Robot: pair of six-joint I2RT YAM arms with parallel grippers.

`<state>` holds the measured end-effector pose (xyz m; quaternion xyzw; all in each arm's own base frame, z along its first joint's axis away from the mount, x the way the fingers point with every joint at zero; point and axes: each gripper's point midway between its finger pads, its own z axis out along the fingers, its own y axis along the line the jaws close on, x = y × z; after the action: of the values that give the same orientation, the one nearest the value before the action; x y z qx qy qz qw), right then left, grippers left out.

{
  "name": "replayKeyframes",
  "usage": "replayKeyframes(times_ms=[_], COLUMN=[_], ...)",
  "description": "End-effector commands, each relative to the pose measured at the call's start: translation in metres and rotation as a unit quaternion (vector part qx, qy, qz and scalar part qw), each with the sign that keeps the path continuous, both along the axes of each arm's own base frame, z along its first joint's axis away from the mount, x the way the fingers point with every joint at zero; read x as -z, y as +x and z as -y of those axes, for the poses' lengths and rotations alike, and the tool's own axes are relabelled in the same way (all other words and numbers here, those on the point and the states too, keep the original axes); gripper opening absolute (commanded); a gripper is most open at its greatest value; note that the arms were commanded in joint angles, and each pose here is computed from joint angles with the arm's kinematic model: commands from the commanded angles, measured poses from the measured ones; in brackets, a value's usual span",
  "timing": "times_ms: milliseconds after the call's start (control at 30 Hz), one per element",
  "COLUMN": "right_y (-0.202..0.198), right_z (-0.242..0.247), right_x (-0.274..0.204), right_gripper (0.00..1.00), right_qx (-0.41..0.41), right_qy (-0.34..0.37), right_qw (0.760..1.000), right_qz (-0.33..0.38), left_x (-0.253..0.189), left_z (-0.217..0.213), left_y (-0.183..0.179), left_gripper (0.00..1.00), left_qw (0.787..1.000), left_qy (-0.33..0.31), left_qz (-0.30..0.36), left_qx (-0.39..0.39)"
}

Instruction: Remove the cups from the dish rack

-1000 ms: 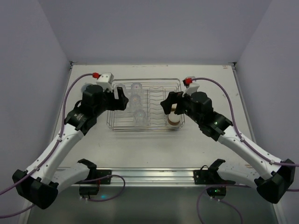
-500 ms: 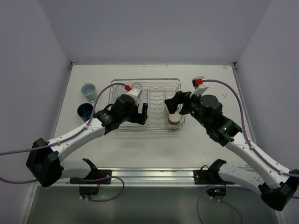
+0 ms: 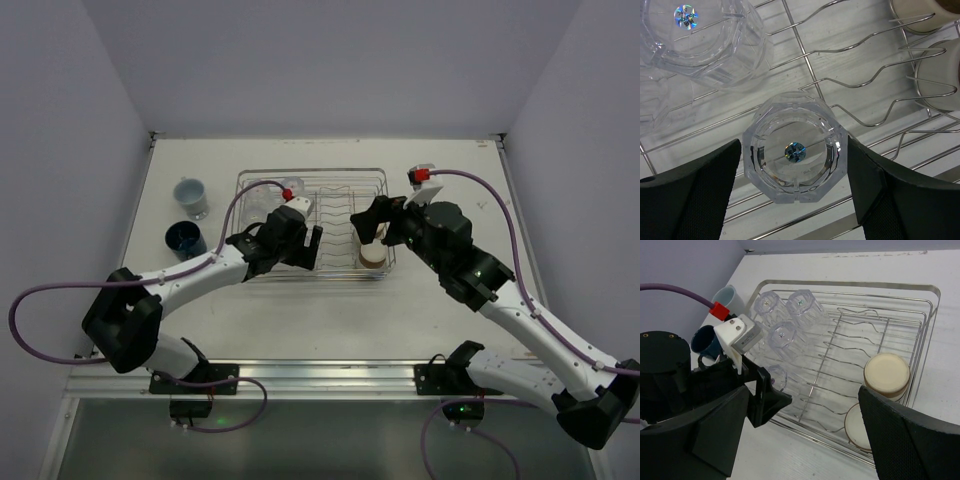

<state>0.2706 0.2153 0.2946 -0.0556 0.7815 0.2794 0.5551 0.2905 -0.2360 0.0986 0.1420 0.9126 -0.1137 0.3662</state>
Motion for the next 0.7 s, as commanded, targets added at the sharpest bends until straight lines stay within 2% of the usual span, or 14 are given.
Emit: replayKeyframes(times_ms=[0, 33, 133, 167, 267, 433, 500, 567, 633, 667], right_y=[0.003, 0.003, 0.003, 0.003, 0.002, -0.001, -0.005, -0.016, -0.023, -0.029], right_z=[-0.002, -0.003, -0.004, -0.005, -0.009, -0.017, -0.017, -0.021, -0.024, -0.028], right_x=[-0.008, -0.008, -0.007, -0.008, -0.009, -0.019, -0.028, -0.053, -0.050, -0.053], right_gripper=[0.93, 0.93, 0.93, 0.93, 0.93, 0.93, 0.91, 0.90, 0.85, 0.84], right_qx=[-0.001, -0.001, -0.005, -0.007, -0.016, -0.030, -0.031, -0.057, -0.069, -0.090], right_qy=[0.014, 0.014, 0.014, 0.015, 0.020, 0.051, 0.092, 0.145, 0.174, 0.184], right_qw=[1.000, 1.000, 1.000, 1.000, 1.000, 0.998, 0.995, 0.986, 0.981, 0.977], right_qz=[0.013, 0.013, 0.011, 0.012, 0.013, 0.016, 0.025, 0.063, 0.060, 0.061], left_x=[-0.029, -0.028, -0.028, -0.031, -0.046, -0.085, -0.103, -0.129, -0.147, -0.167], left_z=[0.015, 0.017, 0.017, 0.016, 0.013, 0.012, 0.011, 0.012, 0.014, 0.014], left_y=[0.023, 0.023, 0.024, 0.025, 0.029, 0.033, 0.030, 0.024, 0.019, 0.010], left_gripper=[0.86, 0.84, 0.67, 0.57, 0.45, 0.34, 0.31, 0.29, 0.29, 0.29], left_qw=[0.998, 0.998, 0.998, 0.998, 0.996, 0.989, 0.986, 0.979, 0.969, 0.959], left_qy=[-0.031, -0.032, -0.032, -0.033, -0.040, -0.068, -0.086, -0.126, -0.167, -0.208], left_qz=[0.053, 0.055, 0.056, 0.059, 0.083, 0.130, 0.143, 0.161, 0.179, 0.192], left_qx=[-0.010, -0.009, -0.009, -0.011, -0.018, -0.022, -0.022, -0.019, -0.019, -0.013])
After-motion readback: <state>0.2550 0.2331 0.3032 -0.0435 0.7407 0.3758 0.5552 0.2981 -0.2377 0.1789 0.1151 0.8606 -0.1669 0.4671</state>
